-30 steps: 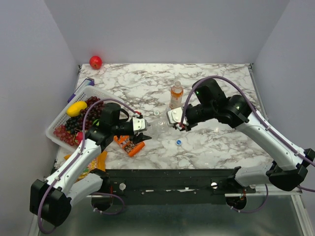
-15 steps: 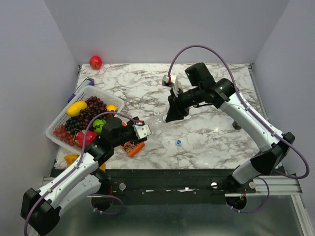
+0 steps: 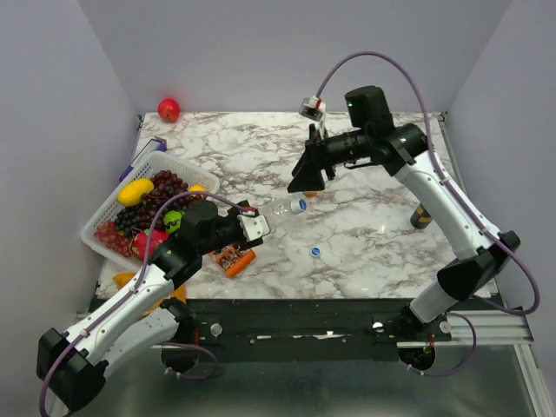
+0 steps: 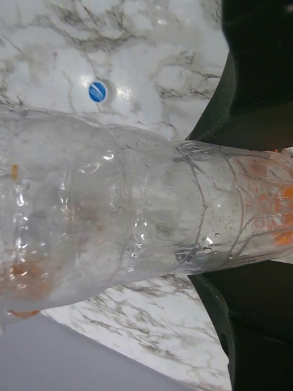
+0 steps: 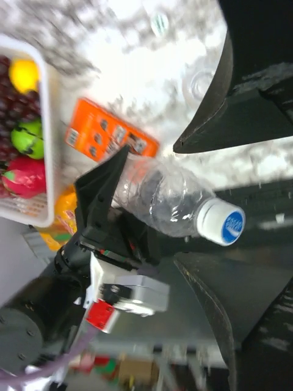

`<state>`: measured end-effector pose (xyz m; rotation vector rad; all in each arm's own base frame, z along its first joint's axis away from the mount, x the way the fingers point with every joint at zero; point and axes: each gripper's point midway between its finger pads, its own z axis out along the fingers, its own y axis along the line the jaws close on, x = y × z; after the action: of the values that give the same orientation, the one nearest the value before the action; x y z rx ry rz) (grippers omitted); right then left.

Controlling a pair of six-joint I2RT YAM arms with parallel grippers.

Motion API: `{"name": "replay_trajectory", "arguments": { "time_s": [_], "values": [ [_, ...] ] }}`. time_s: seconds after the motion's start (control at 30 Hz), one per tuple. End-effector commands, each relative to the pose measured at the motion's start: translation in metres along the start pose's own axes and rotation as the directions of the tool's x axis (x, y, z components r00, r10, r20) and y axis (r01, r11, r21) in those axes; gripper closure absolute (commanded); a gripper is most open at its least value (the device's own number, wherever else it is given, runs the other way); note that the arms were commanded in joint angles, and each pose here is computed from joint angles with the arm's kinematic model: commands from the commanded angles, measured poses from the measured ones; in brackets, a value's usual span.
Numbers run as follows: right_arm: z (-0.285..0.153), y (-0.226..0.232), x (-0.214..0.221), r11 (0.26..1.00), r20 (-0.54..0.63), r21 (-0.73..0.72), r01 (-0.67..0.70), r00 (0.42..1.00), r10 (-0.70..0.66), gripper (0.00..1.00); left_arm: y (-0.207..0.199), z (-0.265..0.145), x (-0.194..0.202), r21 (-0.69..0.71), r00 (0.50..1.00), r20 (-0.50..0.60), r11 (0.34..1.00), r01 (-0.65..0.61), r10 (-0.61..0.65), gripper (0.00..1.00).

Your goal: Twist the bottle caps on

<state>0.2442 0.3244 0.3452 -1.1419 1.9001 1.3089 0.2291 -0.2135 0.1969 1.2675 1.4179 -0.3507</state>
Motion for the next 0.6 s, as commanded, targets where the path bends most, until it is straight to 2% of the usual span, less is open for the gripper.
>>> {"name": "replay_trajectory", "arguments": {
  "time_s": [0.0, 0.03, 0.13, 0.2, 0.43, 0.53, 0.57],
  "values": [
    [-0.041, 0.019, -0.001, 0.878, 0.056, 0.099, 0.468, 0.878, -0.475, 0.24, -0.033, -0.006, -0.045, 0.225, 0.979, 0.130, 0.967, 0.123, -0.154, 1.00],
    [-0.044, 0.020, -0.011, 0.839, 0.093, 0.137, 0.527, 0.836, -0.541, 0.21, -0.033, -0.006, -0.050, 0.234, 0.973, 0.138, 0.961, 0.148, -0.183, 1.00],
    [-0.047, 0.029, -0.009, 0.829, 0.154, 0.155, 0.537, 0.816, -0.557, 0.18, -0.031, -0.008, -0.069, 0.269, 0.949, 0.170, 0.939, 0.213, -0.264, 1.00],
    [-0.044, 0.033, -0.010, 0.861, 0.183, 0.128, 0.491, 0.842, -0.508, 0.18, -0.030, -0.007, -0.076, 0.284, 0.940, 0.180, 0.930, 0.233, -0.290, 1.00],
    [-0.038, 0.041, -0.013, 0.885, 0.241, 0.066, 0.462, 0.853, -0.463, 0.19, -0.019, -0.005, -0.097, 0.306, 0.923, 0.210, 0.918, 0.251, -0.322, 1.00],
    [-0.035, 0.040, -0.009, 0.895, 0.246, 0.058, 0.443, 0.862, -0.443, 0.22, -0.016, -0.002, -0.103, 0.308, 0.917, 0.224, 0.916, 0.256, -0.331, 1.00],
    [-0.035, 0.040, -0.009, 0.898, 0.251, 0.055, 0.437, 0.864, -0.436, 0.26, -0.017, -0.001, -0.102, 0.313, 0.917, 0.218, 0.914, 0.259, -0.335, 1.00]
  ]
}}
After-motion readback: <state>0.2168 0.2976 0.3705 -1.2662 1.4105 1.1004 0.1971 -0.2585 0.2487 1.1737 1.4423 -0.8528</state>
